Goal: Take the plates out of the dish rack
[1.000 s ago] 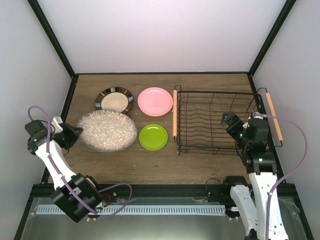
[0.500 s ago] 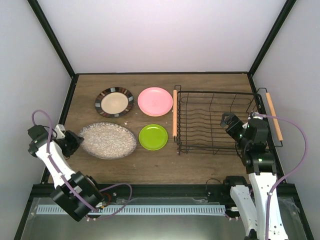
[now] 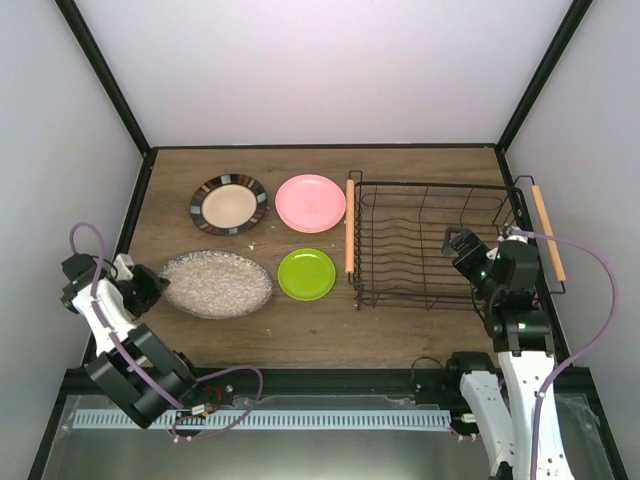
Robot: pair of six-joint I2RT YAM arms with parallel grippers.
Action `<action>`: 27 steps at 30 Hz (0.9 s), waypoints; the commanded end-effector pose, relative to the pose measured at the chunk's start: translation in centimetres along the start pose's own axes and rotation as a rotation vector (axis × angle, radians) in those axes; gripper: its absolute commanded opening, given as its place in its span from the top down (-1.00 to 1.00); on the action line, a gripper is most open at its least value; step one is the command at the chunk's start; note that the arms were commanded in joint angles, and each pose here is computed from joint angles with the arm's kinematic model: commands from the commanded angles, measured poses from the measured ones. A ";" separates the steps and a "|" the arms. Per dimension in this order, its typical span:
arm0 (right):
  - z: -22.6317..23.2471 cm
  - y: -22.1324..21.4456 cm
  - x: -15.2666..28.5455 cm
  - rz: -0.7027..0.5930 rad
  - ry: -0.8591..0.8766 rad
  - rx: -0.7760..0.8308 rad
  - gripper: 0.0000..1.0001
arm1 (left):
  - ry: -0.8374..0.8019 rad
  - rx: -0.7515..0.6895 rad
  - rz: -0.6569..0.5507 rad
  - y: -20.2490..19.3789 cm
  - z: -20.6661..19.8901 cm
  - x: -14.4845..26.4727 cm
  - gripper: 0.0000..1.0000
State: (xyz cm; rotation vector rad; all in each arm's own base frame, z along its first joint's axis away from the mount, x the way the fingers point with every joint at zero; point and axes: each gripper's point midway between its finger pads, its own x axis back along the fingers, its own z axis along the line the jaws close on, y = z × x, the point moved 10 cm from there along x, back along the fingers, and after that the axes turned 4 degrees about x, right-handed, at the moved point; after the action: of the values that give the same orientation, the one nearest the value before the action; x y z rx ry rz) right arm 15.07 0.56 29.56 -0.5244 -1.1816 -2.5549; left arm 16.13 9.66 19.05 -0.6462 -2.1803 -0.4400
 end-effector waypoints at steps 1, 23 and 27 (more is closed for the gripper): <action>0.0 -0.1 0.4 -0.005 0.001 -0.009 -0.99 | -0.035 -0.007 -0.020 0.9 -0.1 -0.3 0.92; 0.1 -0.1 0.2 -0.007 0.004 -0.043 -1.00 | 0.036 0.024 0.039 2.3 1.5 -2.2 0.69; 0.2 0.0 0.1 -0.007 0.006 -0.046 -1.00 | 0.049 0.035 0.050 2.6 1.8 -2.6 0.63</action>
State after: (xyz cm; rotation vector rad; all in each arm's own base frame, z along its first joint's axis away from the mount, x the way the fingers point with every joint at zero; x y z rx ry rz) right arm 14.90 0.56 29.62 -0.5279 -1.1353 -2.5855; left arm 17.68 11.33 16.17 -0.6849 -2.1264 -0.3947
